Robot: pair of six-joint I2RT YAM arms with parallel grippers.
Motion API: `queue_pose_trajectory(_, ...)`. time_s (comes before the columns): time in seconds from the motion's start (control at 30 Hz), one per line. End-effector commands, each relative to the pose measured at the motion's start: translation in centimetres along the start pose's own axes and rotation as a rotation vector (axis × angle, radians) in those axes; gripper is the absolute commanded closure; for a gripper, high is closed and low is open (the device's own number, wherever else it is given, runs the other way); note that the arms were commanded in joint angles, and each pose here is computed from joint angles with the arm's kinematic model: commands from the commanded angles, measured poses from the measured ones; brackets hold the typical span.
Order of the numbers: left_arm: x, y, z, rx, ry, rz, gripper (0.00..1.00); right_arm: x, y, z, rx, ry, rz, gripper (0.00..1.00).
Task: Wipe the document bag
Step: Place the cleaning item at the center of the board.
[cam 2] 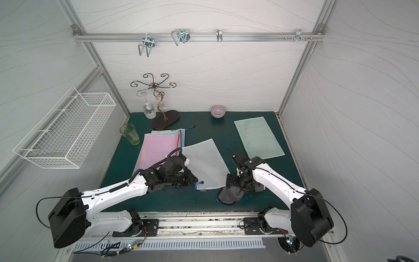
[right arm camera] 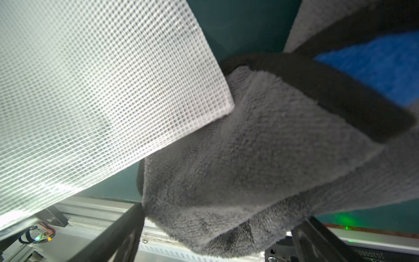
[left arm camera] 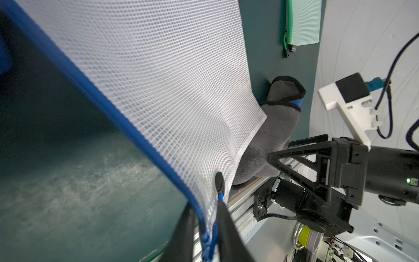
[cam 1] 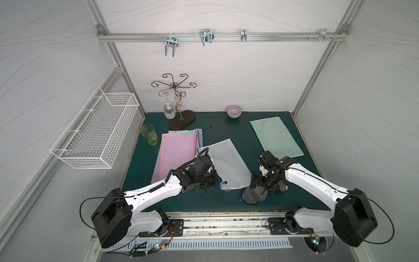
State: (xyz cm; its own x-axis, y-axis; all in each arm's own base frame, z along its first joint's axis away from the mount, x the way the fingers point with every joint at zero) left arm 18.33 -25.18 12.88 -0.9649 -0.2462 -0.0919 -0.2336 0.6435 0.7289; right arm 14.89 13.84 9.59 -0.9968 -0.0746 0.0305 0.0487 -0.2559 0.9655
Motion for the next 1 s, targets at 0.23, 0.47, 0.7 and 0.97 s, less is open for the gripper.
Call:
queue_pose_trajectory(0.23, -0.1, 4.2, -4.8, 0.129, -0.164, -0.074, 0.45, -0.7, -0.5, -0.2, -0.013, -0.070, -0.003, 0.01)
queue_pose_trajectory(0.47, 3.0, 0.7, -8.1, 0.209, -0.263, 0.084, 0.63, -1.6, -0.2, -0.5, -0.067, -0.151, -0.017, 0.01)
queue_pose_trajectory(0.7, 5.2, -2.2, -10.8, 0.238, -0.333, 0.185, 0.63, -1.2, -0.5, -0.9, -0.067, -0.158, -0.009, 0.01)
queue_pose_trajectory(0.97, 6.1, -6.3, -10.7, 0.153, -0.309, 0.309, 0.73, -1.0, -0.3, -1.0, -0.078, -0.158, -0.013, 0.01)
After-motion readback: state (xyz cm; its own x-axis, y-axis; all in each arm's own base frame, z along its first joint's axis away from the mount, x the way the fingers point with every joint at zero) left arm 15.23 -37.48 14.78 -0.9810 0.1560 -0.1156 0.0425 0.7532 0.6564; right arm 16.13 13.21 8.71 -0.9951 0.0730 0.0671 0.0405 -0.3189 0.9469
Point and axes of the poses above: each gripper's point midway between its finger pads, its own y axis back along the fingers, its own z axis along the line the jaws close on, x = y × z, the point moved 3 cm from there along y, back along the fingers, and after that the axes turned 7 degrees about y, right-handed, at the moved point
